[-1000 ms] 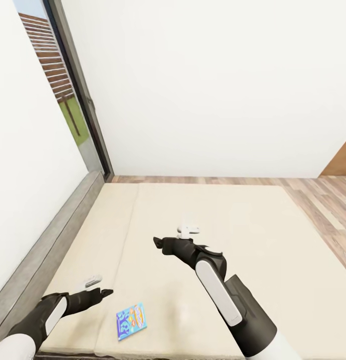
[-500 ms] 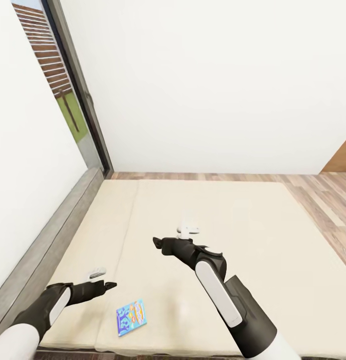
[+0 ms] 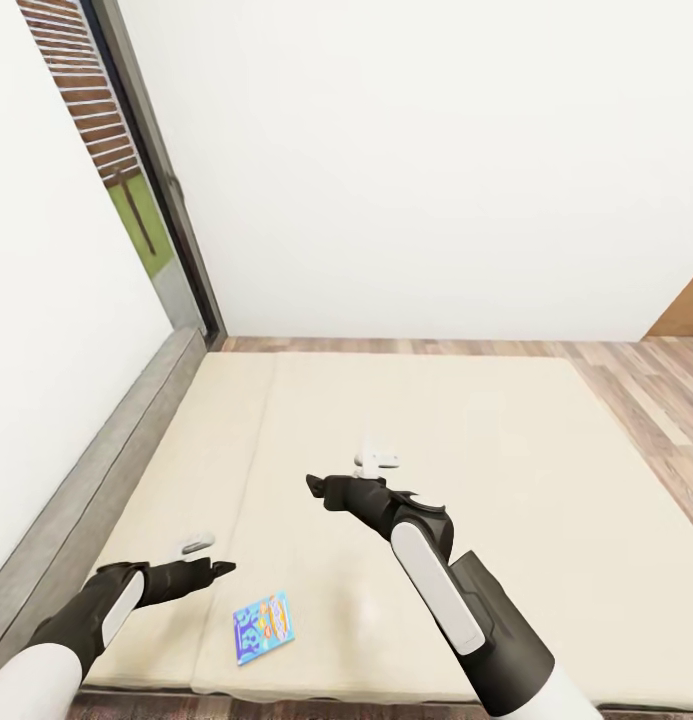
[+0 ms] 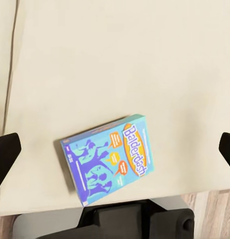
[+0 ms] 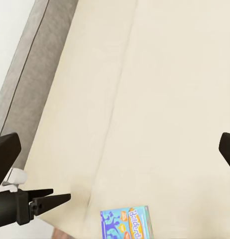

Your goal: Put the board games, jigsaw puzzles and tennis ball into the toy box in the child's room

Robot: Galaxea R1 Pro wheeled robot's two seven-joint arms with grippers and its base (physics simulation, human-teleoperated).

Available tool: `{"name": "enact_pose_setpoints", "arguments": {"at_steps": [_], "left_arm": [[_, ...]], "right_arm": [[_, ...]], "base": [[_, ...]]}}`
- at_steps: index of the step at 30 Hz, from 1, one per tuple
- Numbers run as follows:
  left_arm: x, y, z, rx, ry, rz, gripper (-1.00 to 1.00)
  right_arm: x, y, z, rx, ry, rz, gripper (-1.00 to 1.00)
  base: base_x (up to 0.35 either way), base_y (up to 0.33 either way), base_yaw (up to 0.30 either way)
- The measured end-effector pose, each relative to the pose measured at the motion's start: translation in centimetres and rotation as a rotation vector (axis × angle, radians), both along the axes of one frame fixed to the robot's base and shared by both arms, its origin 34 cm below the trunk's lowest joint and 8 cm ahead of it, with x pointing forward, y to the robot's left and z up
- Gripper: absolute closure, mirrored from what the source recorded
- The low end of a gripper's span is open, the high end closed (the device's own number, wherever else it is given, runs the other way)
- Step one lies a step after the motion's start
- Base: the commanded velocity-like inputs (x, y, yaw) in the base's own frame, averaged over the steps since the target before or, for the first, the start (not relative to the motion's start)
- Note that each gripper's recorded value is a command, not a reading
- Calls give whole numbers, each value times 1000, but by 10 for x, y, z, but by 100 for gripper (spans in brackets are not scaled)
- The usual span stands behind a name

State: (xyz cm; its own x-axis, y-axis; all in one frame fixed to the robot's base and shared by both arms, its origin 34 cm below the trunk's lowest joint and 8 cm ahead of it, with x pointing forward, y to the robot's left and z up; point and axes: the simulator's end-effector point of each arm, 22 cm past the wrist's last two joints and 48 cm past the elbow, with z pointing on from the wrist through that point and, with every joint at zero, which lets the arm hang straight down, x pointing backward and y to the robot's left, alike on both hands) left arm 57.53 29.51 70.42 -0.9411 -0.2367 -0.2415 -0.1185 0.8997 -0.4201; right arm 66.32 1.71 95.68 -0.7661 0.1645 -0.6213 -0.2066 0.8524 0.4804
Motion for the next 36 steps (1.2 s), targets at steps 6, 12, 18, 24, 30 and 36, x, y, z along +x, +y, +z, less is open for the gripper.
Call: {"name": "enact_pose_setpoints", "arguments": {"at_steps": [6, 12, 18, 24, 30, 36], "left_arm": [[-2, 0, -4, 0, 8, -1, -100], [-5, -1, -9, 0, 16, -1, -100], [-8, -1, -13, 1, 24, -1, -100], [-10, -2, -18, 0, 32, -2, -100], [-13, -2, -22, -1, 41, -2, -100], [-17, -2, -27, -1, 51, -3, -100]], "right_arm": [[0, 0, -6, -1, 10, -2, -100], [-1, 0, -11, -1, 19, -3, -100], [-1, -1, -17, -1, 28, -3, -100], [-2, 0, -23, 1, 41, -1, -100], [-3, 0, -29, 1, 52, 0, -100], [-4, 0, -34, 3, 64, 1, -100]], "base": [[0, 0, 0], [0, 0, 0], [0, 0, 0], [0, 0, 0], [0, 0, 0], [0, 0, 0]]}}
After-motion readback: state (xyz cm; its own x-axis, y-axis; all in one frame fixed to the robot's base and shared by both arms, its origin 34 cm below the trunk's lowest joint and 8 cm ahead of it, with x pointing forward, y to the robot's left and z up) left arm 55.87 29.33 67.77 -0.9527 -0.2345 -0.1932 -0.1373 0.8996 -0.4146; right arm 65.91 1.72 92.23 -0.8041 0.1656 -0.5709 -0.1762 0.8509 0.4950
